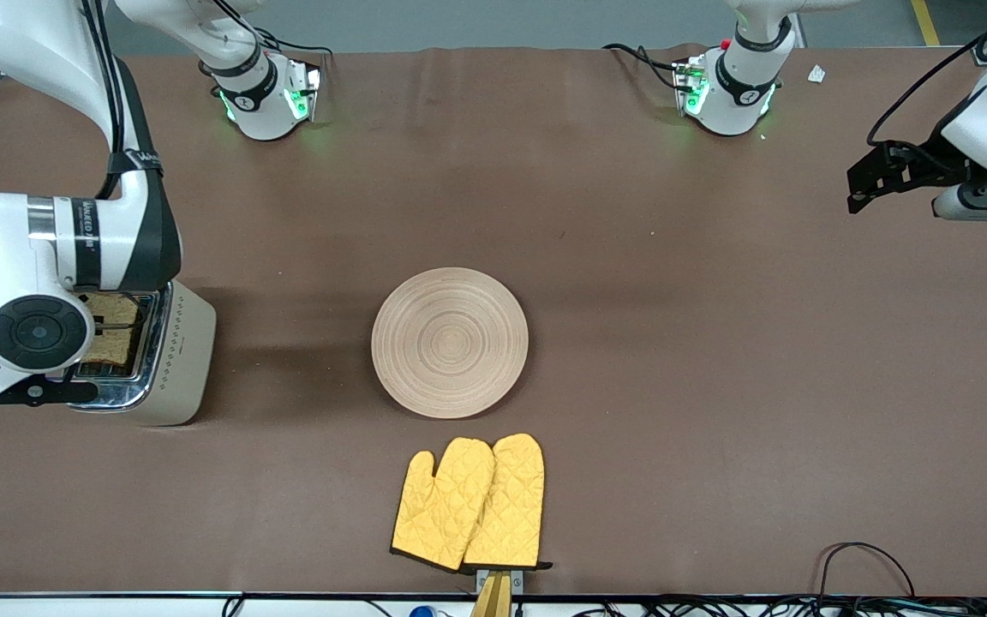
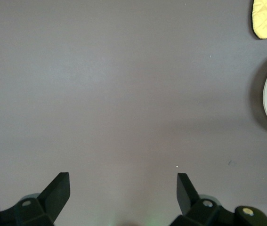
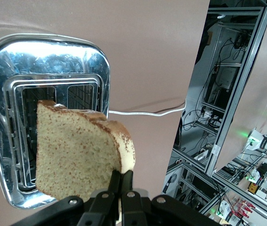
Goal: Move plate and put bread in toaster
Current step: 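Lower the bread into the toaster slot with the right gripper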
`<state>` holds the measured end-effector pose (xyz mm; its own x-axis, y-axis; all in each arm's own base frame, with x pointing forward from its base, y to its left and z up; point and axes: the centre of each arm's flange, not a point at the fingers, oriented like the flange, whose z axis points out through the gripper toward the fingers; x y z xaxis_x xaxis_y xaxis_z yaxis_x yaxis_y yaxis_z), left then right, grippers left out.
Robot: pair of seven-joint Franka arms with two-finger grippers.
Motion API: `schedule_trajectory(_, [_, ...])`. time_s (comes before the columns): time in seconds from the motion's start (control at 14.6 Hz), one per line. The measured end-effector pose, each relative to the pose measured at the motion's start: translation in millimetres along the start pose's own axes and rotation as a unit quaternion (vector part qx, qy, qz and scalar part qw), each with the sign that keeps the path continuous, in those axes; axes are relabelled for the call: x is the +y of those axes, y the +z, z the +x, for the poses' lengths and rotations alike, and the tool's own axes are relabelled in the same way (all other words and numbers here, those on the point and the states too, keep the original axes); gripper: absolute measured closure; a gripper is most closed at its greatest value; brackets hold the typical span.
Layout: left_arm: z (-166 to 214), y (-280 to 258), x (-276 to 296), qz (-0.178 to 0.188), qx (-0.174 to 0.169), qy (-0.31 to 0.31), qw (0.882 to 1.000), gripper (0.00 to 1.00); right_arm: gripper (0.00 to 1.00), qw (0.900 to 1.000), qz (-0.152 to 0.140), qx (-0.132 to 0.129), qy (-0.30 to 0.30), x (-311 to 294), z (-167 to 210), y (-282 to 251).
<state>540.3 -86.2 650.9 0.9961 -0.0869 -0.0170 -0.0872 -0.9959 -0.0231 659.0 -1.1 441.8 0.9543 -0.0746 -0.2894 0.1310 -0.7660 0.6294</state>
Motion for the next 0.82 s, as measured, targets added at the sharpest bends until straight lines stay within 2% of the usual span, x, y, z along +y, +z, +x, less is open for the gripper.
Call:
schedule_trajectory(0.21, [2.1,7.5,0.6,0.0,0.0,0.0,1.0,0.0,0.96,1.0,0.0,0.01,0.002,-3.9,1.5,-3.9])
schedule_trajectory(0.48, [2.8,7.1,0.6,0.0,0.002,0.0,1.0,0.0,0.96,1.0,-0.015,0.025,0.009,-29.0,6.5,-10.9])
schedule_trajectory(0.82, [3.2,7.0,0.7,0.0,0.004,0.0,1.0,0.0,0.96,0.999,-0.022,0.035,0.002,-42.8,19.0,6.1])
